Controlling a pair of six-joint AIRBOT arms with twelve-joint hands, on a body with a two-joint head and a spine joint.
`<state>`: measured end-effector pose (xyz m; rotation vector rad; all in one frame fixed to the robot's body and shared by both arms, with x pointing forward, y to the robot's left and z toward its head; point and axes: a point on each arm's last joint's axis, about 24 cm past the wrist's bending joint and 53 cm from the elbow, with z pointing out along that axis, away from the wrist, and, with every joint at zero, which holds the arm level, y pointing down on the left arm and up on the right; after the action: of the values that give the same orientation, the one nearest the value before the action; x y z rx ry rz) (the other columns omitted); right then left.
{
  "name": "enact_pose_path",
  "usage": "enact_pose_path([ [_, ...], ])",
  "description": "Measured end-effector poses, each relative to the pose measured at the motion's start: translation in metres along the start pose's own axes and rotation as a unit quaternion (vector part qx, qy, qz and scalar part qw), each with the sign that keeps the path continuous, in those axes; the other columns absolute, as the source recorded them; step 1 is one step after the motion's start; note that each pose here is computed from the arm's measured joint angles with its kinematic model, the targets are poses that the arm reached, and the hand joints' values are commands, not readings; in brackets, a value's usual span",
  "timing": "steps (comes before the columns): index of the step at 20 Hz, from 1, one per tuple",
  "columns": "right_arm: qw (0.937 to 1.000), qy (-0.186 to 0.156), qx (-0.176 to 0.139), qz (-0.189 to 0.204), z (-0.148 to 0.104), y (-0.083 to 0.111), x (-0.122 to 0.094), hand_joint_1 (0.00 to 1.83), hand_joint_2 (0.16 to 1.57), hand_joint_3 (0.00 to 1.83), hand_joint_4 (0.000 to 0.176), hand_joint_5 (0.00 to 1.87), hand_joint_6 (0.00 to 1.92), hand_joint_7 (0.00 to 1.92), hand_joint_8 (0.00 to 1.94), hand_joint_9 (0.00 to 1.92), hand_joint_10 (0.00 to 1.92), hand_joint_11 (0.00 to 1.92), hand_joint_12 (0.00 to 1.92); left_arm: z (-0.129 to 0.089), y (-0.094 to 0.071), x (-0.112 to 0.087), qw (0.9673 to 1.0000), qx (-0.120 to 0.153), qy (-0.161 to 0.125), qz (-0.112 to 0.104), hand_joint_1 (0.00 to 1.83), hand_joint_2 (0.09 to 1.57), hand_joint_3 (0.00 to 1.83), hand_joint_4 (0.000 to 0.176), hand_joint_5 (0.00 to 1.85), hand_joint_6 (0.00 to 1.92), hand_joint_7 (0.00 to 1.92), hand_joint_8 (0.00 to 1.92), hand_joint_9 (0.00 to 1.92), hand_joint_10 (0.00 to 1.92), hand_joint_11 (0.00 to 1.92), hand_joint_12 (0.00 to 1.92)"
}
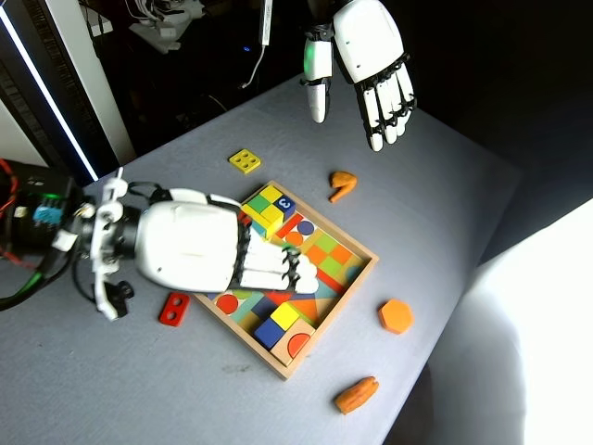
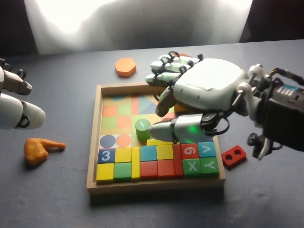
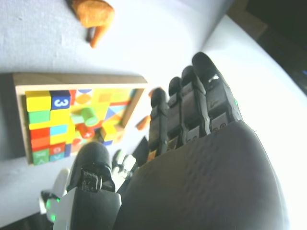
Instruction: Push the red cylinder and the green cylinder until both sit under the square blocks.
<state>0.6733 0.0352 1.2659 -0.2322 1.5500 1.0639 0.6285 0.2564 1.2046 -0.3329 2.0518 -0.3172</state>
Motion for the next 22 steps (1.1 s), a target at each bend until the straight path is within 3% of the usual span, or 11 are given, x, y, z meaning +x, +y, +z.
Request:
enact_pose_path([
  [4, 1.0, -0.001, 0.007, 0.0, 0.002, -0.008, 0.005, 0.0, 1.22, 0.0, 0.0, 0.85, 0.12, 0.19, 0.01, 0.0, 0.0, 0.0, 0.0, -0.001, -0.002, -0.001, 1.0, 0.002, -0.002, 0.005, 0.0, 1.3, 0.0, 0.032, 0.22, 0.0, 0.17, 0.0, 0.17, 0.0, 0.0, 0.7],
  [16, 0.9997, 0.012, 0.02, 0.009, 0.001, -0.02, 0.018, 0.0, 1.22, 0.0, 0.0, 0.84, 0.1, 0.17, 0.0, 0.0, 0.0, 0.0, 0.0, -0.003, 0.001, -0.006, 1.0, -0.004, -0.006, 0.004, 0.04, 1.3, 0.0, 0.025, 0.24, 0.0, 0.19, 0.0, 0.19, 0.0, 0.0, 0.73],
  [22, 0.9993, 0.018, 0.024, 0.022, -0.001, -0.024, 0.022, 0.0, 1.21, 0.0, 0.0, 0.81, 0.08, 0.16, 0.0, 0.0, 0.0, 0.0, 0.0, -0.003, 0.001, -0.006, 1.0, -0.004, -0.007, 0.005, 0.03, 1.3, 0.0, 0.032, 0.23, 0.0, 0.19, 0.0, 0.19, 0.0, 0.0, 0.73],
])
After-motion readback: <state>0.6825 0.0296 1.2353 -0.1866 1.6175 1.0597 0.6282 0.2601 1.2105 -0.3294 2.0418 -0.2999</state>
